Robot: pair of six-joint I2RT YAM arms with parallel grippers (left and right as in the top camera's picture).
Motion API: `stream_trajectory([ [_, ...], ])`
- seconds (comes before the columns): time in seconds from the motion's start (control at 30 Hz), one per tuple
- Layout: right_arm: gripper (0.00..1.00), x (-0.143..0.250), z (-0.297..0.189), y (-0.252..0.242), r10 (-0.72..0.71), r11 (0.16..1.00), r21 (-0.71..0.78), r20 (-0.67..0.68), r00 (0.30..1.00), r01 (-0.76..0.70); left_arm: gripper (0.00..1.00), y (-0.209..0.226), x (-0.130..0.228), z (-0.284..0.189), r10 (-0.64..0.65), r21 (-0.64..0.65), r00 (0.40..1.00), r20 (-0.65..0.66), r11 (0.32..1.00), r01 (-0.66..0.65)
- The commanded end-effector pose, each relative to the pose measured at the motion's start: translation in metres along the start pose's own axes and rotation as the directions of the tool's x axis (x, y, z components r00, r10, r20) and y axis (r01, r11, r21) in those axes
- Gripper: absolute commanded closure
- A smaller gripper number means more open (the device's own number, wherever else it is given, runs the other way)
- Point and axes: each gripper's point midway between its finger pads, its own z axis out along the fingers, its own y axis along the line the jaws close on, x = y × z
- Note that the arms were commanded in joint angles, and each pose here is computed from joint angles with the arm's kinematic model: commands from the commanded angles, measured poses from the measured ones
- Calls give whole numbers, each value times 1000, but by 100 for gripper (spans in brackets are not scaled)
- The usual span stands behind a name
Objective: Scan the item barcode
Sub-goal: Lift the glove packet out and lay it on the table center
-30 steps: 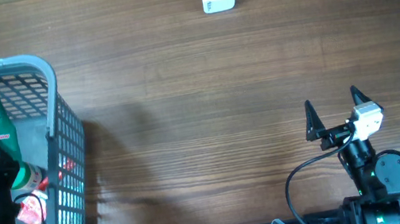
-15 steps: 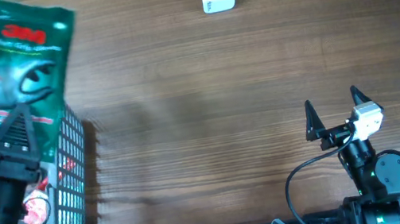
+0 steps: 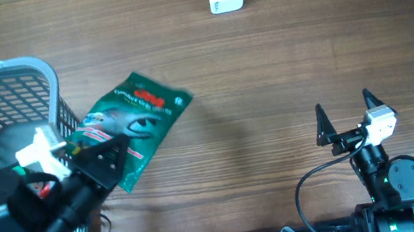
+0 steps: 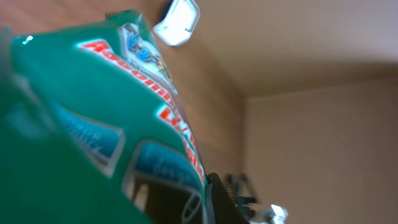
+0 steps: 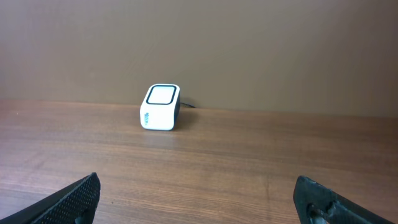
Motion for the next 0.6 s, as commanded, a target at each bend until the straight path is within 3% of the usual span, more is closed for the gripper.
stream_trajectory([
  [0.0, 0, -1, 0, -4, 14, 1000, 23, 7, 1000, -14, 96, 28, -10, 5, 45, -199, 992, 115, 980, -21],
  [0.13, 0, -1, 0, -4, 14, 1000, 23, 7, 1000, -14, 96, 49, 12, 38, 33, -319, 998, 47, 948, -16],
  [0.23, 0, -1, 0, -4, 13, 1000, 23, 7, 1000, -14, 96, 50, 32, 79, 122, -364, 991, -47, 922, -130],
  [0.4, 0, -1, 0, -4, 13, 1000, 23, 7, 1000, -13, 96, 62, 54, 143, 189, -512, 982, -8, 843, -166],
  [0.57, 0, -1, 0, -4, 13, 1000, 23, 7, 1000, -14, 96, 75, 84, 186, 216, -574, 976, 14, 801, -169],
])
